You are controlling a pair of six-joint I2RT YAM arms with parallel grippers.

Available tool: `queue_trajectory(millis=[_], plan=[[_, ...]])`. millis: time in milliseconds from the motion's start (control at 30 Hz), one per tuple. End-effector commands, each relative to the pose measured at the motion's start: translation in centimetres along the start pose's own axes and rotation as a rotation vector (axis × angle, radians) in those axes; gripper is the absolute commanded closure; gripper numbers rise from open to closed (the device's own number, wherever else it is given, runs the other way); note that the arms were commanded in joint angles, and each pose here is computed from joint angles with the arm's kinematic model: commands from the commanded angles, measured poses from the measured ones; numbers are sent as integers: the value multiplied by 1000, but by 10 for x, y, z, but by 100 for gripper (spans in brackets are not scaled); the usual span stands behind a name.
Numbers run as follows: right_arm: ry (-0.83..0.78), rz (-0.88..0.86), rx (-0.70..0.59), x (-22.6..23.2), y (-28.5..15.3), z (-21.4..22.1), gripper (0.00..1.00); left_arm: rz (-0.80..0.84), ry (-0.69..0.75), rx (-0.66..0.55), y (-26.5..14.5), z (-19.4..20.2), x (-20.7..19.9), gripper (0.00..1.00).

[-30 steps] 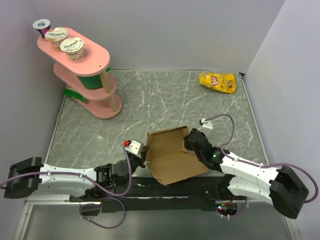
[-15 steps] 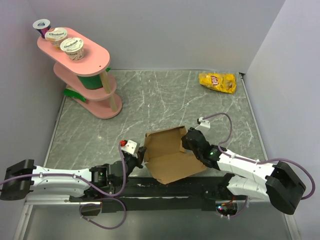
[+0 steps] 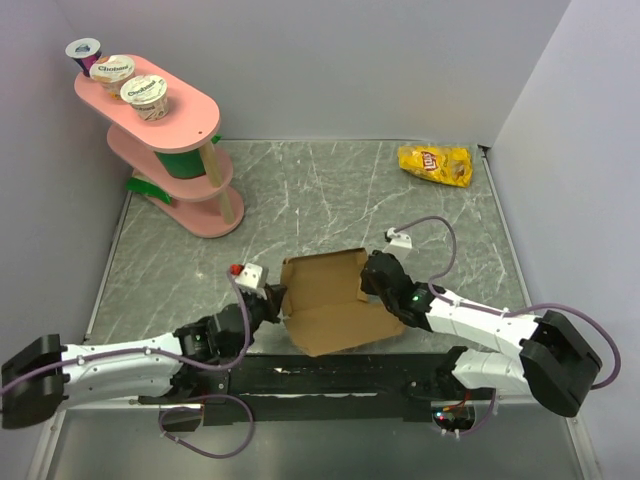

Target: Fold the paper box

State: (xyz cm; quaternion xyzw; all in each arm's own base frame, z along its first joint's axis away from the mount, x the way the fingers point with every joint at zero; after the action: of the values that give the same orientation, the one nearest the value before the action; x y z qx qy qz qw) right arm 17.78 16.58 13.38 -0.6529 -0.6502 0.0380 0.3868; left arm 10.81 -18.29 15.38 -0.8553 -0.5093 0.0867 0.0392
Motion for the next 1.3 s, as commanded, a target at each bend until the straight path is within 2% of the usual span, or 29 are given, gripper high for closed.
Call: queue_trajectory(millis=[0, 67, 100, 167, 233, 267, 333, 367, 400, 500, 533, 567, 600, 633, 733, 800, 900, 1000, 1033, 1100, 1133, 1167, 1267], plan=[[-111, 218, -87, -21, 14, -13, 100, -29, -31, 142, 16, 17, 15, 99], [-109, 200, -70, -14, 16, -13, 99, -40, -33, 159, 24, 13, 12, 99], [-113, 206, -62, -12, 18, -11, 98, -63, -20, 209, 31, 20, 14, 99], [-114, 204, -55, -5, 18, -15, 90, -80, -25, 254, 41, 18, 10, 99], [-116, 174, -42, 3, 18, -18, 70, -97, -29, 339, 51, 31, 11, 99], [-123, 161, -35, 5, 17, -19, 51, -105, -59, 358, 55, 30, 9, 99], [-113, 110, -10, 12, 12, -23, 31, -123, -100, 406, 61, 36, 11, 99], [-109, 93, -3, 14, 10, -25, 23, -126, -110, 413, 63, 33, 10, 85], [-98, 60, 3, 17, 4, -29, 20, -125, -123, 415, 65, 31, 11, 72], [-69, -7, 16, 20, -6, -47, 13, -96, -161, 389, 65, 14, 9, 48], [-47, -48, 48, 19, -7, -56, 12, -89, -169, 375, 66, 6, 8, 42], [-35, -86, 47, 20, -14, -63, 11, -82, -174, 371, 65, 1, 8, 29], [-34, -113, 46, 21, -17, -68, 11, -82, -178, 361, 63, -6, 10, 25], [-63, -151, 52, 20, -22, -70, 10, -73, -180, 346, 64, -14, 9, 17], [-89, -188, 14, 16, -45, -82, 10, -65, -199, 322, 61, -27, 17, 5], [-95, -200, -22, 11, -66, -92, 10, -61, -224, 304, 63, -35, 29, 2], [-64, -218, -68, 3, -95, -105, 10, -63, -238, 297, 70, -38, 50, 1], [-62, -272, -8, -8, -118, -95, 13, -13, -226, 282, 86, -47, 62, 3], [-57, -254, 38, -16, -124, -88, 15, 12, -214, 243, 96, -60, 63, 6], [-38, -301, 91, -21, -138, -81, 20, 35, -205, 281, 115, -57, 65, 8], [-35, -309, 114, -24, -142, -78, 23, 71, -192, 262, 127, -69, 62, 12], [-39, -341, 156, -26, -150, -73, 31, 89, -187, 272, 135, -70, 61, 14], [-47, -490, 298, -21, -160, -61, 41, 132, -188, 340, 169, -55, 59, 19]])
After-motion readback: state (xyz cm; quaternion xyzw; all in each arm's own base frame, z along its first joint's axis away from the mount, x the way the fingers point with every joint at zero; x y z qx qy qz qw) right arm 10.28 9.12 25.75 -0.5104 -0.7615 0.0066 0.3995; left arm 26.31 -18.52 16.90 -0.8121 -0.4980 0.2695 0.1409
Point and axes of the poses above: each gripper's point midway between its finger pads, its own y axis out along the fingers, its own x axis along the line the jaws close on, z = x × y, the point moved 10 cm from there along -y, back along the fingers, and after that the axes turned 11 degrees about y, right-handed, at the moved point
